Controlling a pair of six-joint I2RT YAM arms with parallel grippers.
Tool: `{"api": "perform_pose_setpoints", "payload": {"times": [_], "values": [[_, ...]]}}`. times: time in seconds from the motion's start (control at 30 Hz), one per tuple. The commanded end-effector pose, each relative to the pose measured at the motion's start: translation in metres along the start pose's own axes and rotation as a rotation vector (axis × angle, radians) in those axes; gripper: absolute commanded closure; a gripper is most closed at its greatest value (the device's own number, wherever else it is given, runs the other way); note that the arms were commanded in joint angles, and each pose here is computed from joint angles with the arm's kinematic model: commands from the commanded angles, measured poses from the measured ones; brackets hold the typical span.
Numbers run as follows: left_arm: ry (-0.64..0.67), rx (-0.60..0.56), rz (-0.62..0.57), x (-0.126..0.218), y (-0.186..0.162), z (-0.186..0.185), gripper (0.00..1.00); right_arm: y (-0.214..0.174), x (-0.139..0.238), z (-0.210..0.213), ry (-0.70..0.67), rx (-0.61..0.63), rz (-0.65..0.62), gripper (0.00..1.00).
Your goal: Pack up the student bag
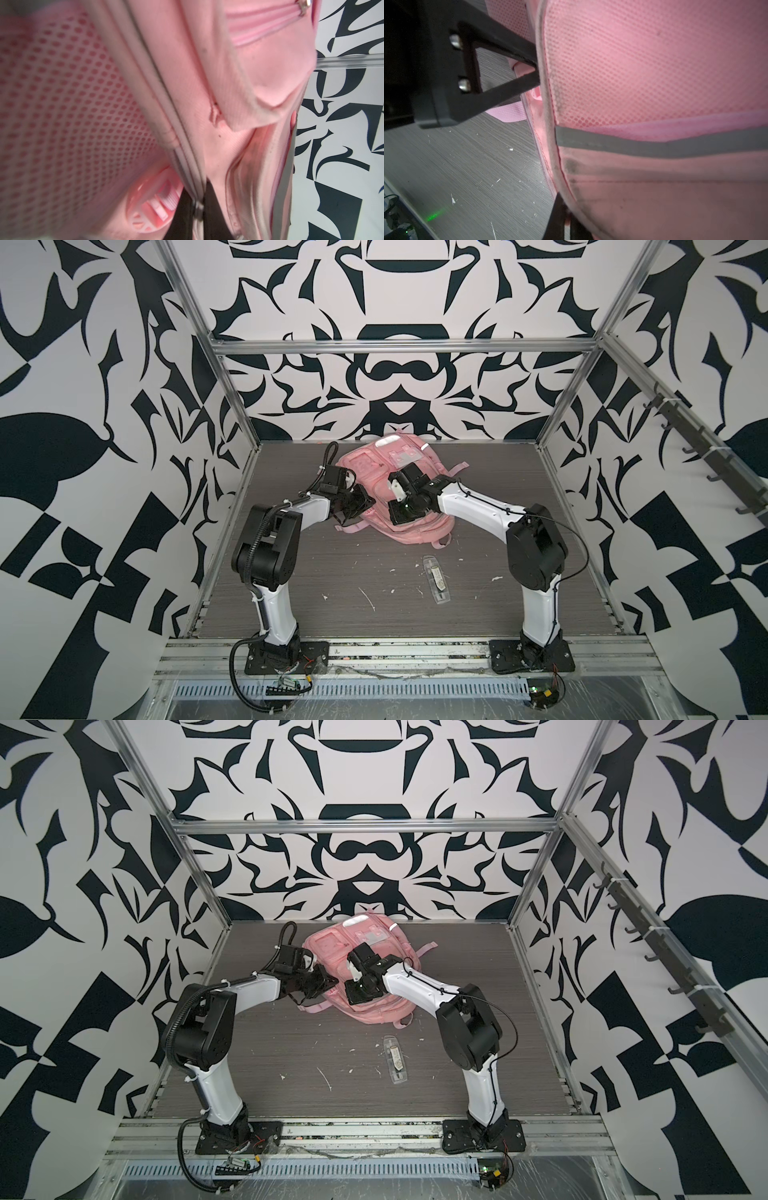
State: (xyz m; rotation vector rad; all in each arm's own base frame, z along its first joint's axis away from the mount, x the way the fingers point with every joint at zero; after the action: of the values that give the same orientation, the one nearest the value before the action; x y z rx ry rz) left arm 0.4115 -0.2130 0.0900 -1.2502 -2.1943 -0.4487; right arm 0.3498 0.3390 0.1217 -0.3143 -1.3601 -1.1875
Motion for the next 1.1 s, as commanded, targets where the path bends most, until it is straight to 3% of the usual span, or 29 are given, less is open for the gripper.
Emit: {"api": "perform_pose_setpoints", "payload": {"times": [0.0, 0.63, 0.73, 0.87, 1.07], "values": [[-0.022, -0.001, 0.018, 0.003, -0.010, -0.005, 0.99, 0.042, 0.022, 0.020, 0.043, 0.027, -0.137, 1.00], [-0.022, 0.026, 0.025, 0.007, -0.026, 0.011, 0.99, 0.076, 0.009, -0.007, -0.018, -0.076, -0.173, 1.00], [-0.020, 0.025, 0.028, 0.006, -0.026, 0.011, 0.97, 0.069, 0.013, -0.006, -0.007, -0.076, -0.165, 0.88], [-0.015, 0.027, 0.031, 0.004, -0.023, 0.010, 0.94, 0.051, 0.023, 0.002, 0.029, -0.075, -0.136, 0.64], [-0.009, 0.012, 0.025, 0.007, -0.020, 0.007, 0.91, 0.023, 0.046, 0.005, 0.040, -0.070, -0.142, 0.59]]}}
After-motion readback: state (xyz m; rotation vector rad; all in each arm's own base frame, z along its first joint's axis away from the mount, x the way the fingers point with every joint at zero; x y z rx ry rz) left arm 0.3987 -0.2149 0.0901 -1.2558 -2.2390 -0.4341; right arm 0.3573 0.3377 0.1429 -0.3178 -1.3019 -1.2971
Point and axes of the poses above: each gripper's point midway between its finger pads, its own x axis back along the fingers, its own z axis along the line the jaws close on, y = z × x, the point moved 2 cm from there along x, back along the fingers, and after that the axes turned 11 degrees about x, right-handed, at the moved point
